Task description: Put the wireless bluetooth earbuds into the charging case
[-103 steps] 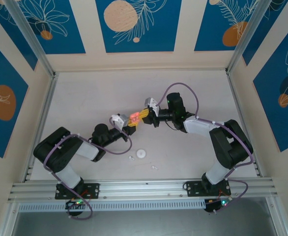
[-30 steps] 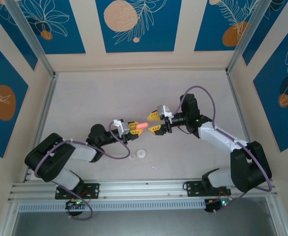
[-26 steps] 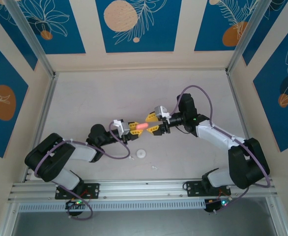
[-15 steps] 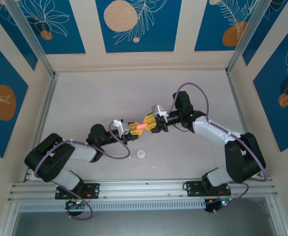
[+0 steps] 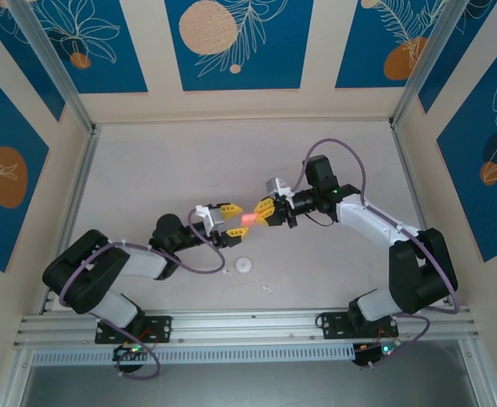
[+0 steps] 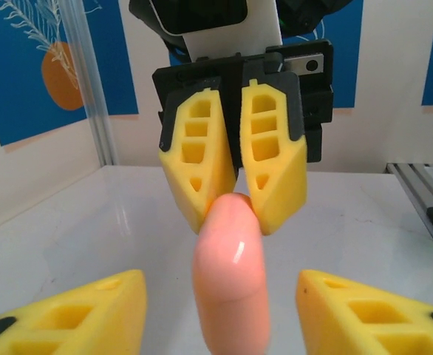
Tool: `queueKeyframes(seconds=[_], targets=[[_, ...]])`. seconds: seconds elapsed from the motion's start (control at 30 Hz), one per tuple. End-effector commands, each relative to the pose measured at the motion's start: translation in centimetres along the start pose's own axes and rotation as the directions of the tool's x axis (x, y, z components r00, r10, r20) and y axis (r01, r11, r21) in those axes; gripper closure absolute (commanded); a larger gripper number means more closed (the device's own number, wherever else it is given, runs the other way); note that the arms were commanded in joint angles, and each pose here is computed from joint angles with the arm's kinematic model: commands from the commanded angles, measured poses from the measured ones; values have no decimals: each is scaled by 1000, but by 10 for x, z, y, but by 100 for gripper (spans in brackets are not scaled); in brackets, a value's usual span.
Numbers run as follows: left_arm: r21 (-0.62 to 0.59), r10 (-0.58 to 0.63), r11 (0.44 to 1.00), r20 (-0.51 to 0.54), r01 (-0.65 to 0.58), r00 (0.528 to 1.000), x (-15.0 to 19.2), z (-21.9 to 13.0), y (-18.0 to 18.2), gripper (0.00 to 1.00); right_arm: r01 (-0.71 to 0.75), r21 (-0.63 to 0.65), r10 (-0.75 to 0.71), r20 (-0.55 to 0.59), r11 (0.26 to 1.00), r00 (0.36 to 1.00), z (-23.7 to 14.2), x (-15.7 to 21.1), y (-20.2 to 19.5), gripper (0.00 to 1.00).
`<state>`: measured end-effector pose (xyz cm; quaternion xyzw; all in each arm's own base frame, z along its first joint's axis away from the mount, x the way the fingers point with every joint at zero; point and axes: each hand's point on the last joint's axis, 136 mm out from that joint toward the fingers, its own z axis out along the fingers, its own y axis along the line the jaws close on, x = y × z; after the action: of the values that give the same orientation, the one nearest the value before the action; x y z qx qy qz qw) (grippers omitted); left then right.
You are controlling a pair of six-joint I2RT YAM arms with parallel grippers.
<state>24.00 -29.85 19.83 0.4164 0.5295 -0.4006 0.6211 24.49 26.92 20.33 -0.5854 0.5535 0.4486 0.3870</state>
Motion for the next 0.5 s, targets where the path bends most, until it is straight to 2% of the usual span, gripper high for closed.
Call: queueKeyframes(seconds=[0.0, 0.2, 0.33, 0.47], targets=[[-53, 23, 998, 21, -22, 1000, -5, 1, 8, 41, -145, 57, 149, -64, 988, 987, -10, 12, -16, 89], [-223, 3, 975, -15, -7, 1000, 8, -10, 33, 34, -396, 156, 414, -110, 905, 904, -24, 38, -50, 90], [-268, 0, 963, -36, -10, 999, 16, -15, 38, 34, -534, 225, 565, -108, 815, 818, -37, 59, -73, 90], [-299, -11, 954, -58, -7, 998, 24, -19, 42, 34, -610, 252, 653, -143, 751, 744, -41, 78, -81, 90]])
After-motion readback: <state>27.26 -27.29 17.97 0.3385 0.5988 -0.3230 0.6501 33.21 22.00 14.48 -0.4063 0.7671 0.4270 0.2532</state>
